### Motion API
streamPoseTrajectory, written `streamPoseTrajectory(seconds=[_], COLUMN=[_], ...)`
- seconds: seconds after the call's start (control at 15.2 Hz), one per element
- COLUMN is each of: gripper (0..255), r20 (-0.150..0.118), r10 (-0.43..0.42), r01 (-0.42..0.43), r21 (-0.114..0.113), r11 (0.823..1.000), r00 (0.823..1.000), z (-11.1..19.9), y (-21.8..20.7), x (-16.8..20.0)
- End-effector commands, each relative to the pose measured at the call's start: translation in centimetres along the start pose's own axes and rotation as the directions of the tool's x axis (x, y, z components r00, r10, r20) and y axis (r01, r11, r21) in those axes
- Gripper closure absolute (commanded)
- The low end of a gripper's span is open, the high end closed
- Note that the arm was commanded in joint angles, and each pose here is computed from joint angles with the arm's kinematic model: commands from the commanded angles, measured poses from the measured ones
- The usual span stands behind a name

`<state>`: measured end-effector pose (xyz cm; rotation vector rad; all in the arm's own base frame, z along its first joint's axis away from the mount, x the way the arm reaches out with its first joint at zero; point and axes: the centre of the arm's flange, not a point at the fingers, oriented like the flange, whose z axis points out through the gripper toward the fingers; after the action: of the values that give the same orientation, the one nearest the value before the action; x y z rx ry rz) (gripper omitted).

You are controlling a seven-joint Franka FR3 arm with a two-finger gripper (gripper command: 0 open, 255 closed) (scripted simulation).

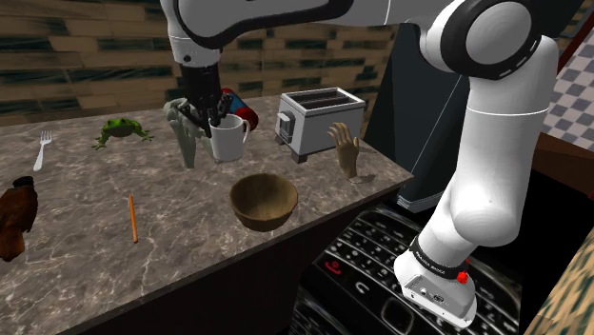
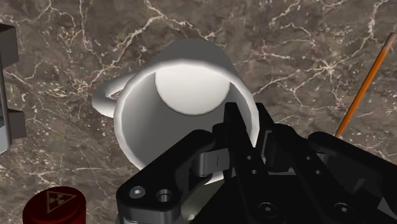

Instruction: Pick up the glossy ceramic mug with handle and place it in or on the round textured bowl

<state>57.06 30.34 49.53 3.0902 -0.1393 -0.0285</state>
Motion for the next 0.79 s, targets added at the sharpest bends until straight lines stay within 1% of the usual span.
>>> streamPoseTrajectory(seconds=[0.0,0.2,0.73], gripper=[255,255,255], r20=[0.0,0.0,0.0], r10=[0.0,0.0,0.0], r01=[0.0,0.0,0.0], r21=[0.0,0.0,0.0], r11=[1.0,1.0,1.0], r00=[1.0,1.0,1.0], z=[-1.1,-2.4,-3.7], y=[0.0,0.1,1.5], x=[-0.1,-0.1,-10.5])
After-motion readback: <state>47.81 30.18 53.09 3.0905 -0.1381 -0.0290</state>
